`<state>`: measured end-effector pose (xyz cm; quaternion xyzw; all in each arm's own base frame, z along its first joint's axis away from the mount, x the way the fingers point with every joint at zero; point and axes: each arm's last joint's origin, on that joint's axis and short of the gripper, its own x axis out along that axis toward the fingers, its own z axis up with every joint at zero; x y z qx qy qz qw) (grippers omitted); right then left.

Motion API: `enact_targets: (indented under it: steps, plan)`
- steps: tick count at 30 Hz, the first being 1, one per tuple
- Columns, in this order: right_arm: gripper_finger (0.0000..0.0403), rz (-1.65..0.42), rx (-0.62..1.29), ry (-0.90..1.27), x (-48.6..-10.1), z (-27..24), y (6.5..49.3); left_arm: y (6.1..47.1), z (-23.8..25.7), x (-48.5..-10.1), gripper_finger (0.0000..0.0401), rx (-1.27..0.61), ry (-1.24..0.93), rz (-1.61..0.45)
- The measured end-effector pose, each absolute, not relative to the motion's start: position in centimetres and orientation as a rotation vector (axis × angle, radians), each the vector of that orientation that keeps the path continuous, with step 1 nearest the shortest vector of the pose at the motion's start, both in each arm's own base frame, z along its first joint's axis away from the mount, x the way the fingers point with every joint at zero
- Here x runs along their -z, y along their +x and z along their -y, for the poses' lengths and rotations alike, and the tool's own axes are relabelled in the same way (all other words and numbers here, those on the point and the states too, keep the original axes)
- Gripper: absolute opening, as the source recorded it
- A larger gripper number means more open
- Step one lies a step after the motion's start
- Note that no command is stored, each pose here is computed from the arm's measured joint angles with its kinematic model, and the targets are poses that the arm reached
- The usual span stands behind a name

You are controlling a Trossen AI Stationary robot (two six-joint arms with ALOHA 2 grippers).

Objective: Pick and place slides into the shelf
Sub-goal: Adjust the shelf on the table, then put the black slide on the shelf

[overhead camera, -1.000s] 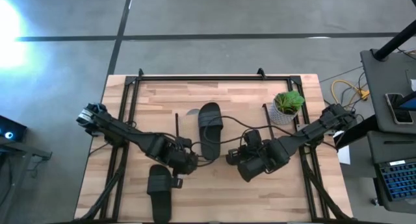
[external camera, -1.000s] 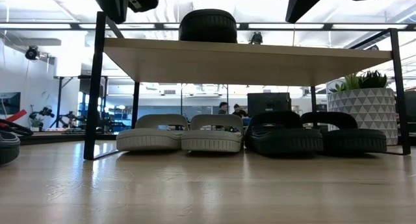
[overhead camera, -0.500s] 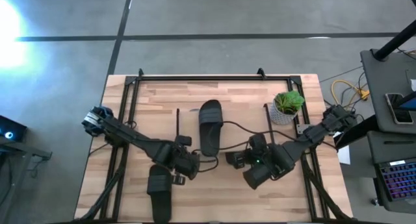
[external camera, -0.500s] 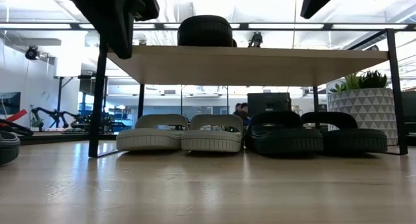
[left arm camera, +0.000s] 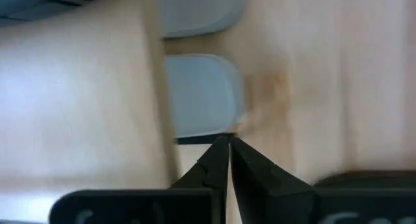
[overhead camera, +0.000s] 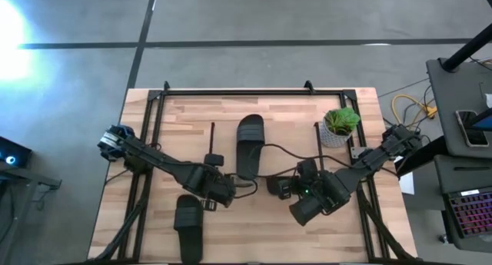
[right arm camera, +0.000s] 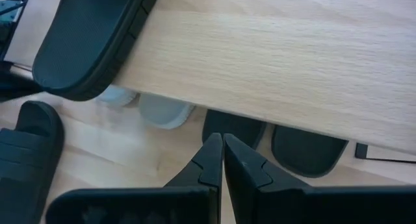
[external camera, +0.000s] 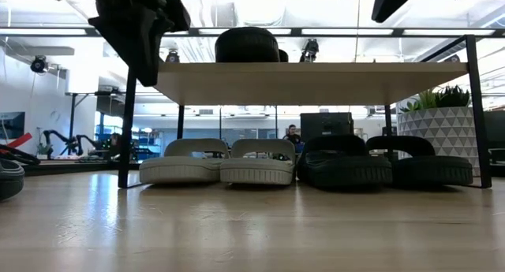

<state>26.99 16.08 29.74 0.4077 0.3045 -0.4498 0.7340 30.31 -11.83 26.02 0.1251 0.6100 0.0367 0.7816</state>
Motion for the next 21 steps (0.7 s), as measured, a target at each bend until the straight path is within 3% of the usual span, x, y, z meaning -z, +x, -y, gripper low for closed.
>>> enact_targets:
  steps: [4,8,15,21]
  plan:
    - [0.0009,-0.671,0.985,0.897,-29.7,-16.2,26.9,30.1,13.0,-27.3,0.0001,-0.006,0.227,-1.276]
    - [0.0009,-0.677,0.972,0.892,-29.7,-16.6,26.7,28.9,14.0,-31.1,0.0001,0.101,0.238,-1.119]
    - [0.0009,-0.685,0.879,0.908,-29.8,-18.7,25.8,24.3,14.4,-35.6,0.0001,0.219,0.219,-0.922]
    - [0.0009,-0.693,0.796,0.952,-28.9,-22.2,24.5,20.0,16.0,-34.2,0.0001,0.246,0.131,-0.958]
